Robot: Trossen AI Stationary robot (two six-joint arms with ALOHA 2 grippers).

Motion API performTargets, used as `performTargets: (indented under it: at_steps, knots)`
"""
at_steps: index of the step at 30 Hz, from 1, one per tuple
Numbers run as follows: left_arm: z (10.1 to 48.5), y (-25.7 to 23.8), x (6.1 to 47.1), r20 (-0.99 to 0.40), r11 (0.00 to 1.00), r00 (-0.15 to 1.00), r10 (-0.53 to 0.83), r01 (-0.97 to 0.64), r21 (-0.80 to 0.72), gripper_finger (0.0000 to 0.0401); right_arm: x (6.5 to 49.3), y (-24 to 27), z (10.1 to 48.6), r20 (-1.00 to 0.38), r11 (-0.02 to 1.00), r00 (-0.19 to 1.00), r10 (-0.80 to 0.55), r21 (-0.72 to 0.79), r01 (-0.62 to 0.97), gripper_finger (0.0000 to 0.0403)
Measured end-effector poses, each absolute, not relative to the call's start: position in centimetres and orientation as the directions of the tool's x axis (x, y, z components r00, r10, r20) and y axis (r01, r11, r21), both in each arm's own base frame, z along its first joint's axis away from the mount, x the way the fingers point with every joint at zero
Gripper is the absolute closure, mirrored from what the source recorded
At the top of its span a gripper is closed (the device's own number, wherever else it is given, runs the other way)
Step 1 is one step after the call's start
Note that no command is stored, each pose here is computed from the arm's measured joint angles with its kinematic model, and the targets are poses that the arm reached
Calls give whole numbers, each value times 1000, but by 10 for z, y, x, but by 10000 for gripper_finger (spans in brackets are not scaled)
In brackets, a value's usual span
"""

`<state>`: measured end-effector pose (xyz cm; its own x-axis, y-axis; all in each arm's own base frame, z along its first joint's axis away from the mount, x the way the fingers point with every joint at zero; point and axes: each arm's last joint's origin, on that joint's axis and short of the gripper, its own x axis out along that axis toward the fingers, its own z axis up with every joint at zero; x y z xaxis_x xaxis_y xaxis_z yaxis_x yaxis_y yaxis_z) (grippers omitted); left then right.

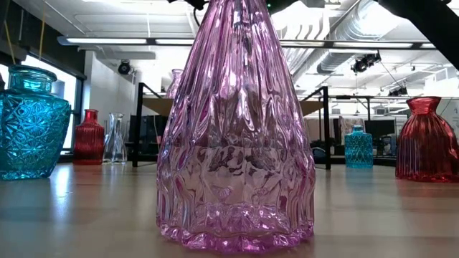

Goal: Sort vases onto shelf
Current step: Put the middle transparent vase on the shelf, then put the bottom blue vase on the shelf aligned with the other blue vase

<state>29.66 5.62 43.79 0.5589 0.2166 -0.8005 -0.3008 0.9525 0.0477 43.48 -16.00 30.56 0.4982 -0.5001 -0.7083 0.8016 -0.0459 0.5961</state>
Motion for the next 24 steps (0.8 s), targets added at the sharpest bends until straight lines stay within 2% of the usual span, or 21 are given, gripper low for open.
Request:
performTargets:
  at_steps: [6,13,19,24]
  knots:
    - [438,56,297,-800,952,559,217,-301,48,343,428,-156,315,-721,20,508,-471,567,823,354]
    - [438,56,297,-800,952,559,217,-301,48,343,412,-151,324,-771,91,452,-450,463,881,354]
    - [438,56,297,-800,952,559,217,-301,47,343,387,-143,335,-839,82,346,-419,344,935,354]
    - [438,56,297,-800,952,559,217,-301,48,343,363,-138,351,-852,74,267,-451,263,962,354]
